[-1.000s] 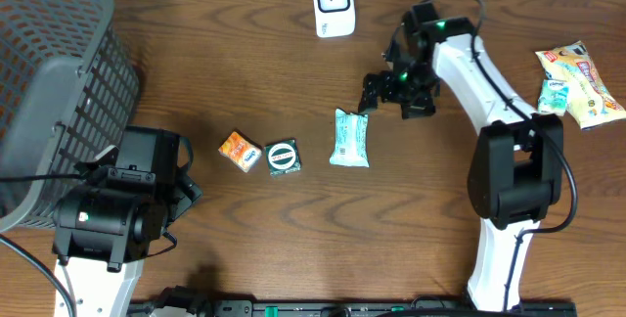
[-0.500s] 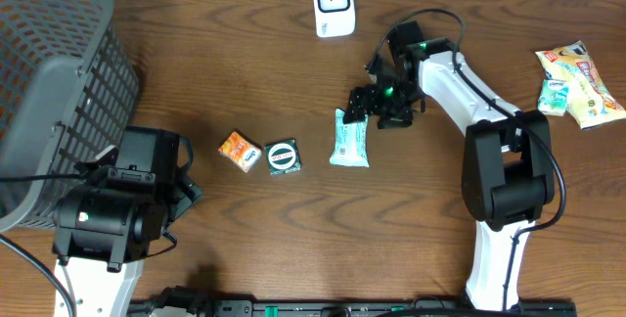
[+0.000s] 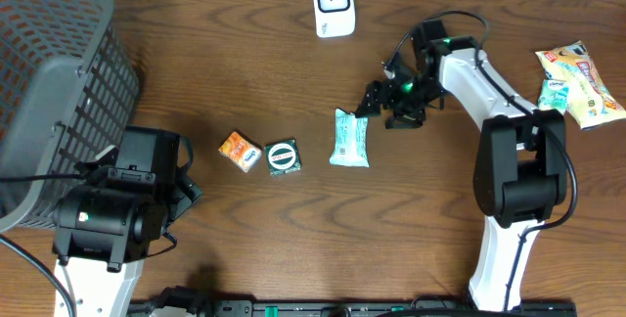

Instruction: Scan the item barcode

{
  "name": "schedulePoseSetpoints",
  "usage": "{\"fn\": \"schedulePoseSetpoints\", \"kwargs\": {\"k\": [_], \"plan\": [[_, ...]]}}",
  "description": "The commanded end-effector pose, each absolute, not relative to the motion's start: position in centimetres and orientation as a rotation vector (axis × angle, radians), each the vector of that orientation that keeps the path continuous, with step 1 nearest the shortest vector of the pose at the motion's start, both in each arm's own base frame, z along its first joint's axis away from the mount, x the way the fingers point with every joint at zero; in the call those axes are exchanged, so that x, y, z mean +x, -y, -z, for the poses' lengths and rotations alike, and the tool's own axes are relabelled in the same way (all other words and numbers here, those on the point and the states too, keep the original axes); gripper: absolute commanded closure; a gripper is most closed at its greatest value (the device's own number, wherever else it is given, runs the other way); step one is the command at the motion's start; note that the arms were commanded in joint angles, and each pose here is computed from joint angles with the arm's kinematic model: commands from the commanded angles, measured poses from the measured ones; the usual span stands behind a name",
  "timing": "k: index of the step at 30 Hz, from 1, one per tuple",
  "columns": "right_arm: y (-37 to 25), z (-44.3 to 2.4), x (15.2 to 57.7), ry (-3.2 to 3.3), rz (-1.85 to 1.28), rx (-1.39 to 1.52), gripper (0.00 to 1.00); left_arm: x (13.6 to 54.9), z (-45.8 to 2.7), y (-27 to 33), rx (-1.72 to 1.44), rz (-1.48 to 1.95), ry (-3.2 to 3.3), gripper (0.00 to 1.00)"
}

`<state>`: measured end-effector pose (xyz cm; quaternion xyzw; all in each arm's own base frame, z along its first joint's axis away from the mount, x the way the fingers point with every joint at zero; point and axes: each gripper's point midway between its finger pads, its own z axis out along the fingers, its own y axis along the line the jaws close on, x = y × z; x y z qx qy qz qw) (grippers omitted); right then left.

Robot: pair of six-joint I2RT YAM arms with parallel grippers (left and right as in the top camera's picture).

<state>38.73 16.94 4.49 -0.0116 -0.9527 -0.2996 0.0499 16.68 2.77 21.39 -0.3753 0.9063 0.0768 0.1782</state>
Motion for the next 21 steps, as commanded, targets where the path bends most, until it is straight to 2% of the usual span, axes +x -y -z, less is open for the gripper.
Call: {"fn": "schedulePoseSetpoints", "kwargs": {"k": [1,9,17,18,21], "plan": [[-17.5,-6.8,38.5,2.920,0.974,0.027,0.21,16.8,-22.1,-3.1,-1.075,-0.219,-2.529,0.03],[-16.4,-10.1,37.8,3.047,0.831,0.084,0.18,16.8,-22.1,-3.1,-1.076,-0.218,-2.529,0.02],[-16.4,-9.4,35.3,3.080,0.755,0.076,0.17,16.8,-22.1,-3.1,-1.075,-0.218,-2.530,0.02],[-16.4,-9.2,35.2,3.090,0.763,0.063,0.16,16.8,-22.1,-3.1,-1.075,-0.218,-2.530,0.02],[-16.4,-8.5,35.2,3.134,0.799,0.059,0.05,16.8,-22.1,-3.1,-1.075,-0.218,-2.530,0.02]]}}
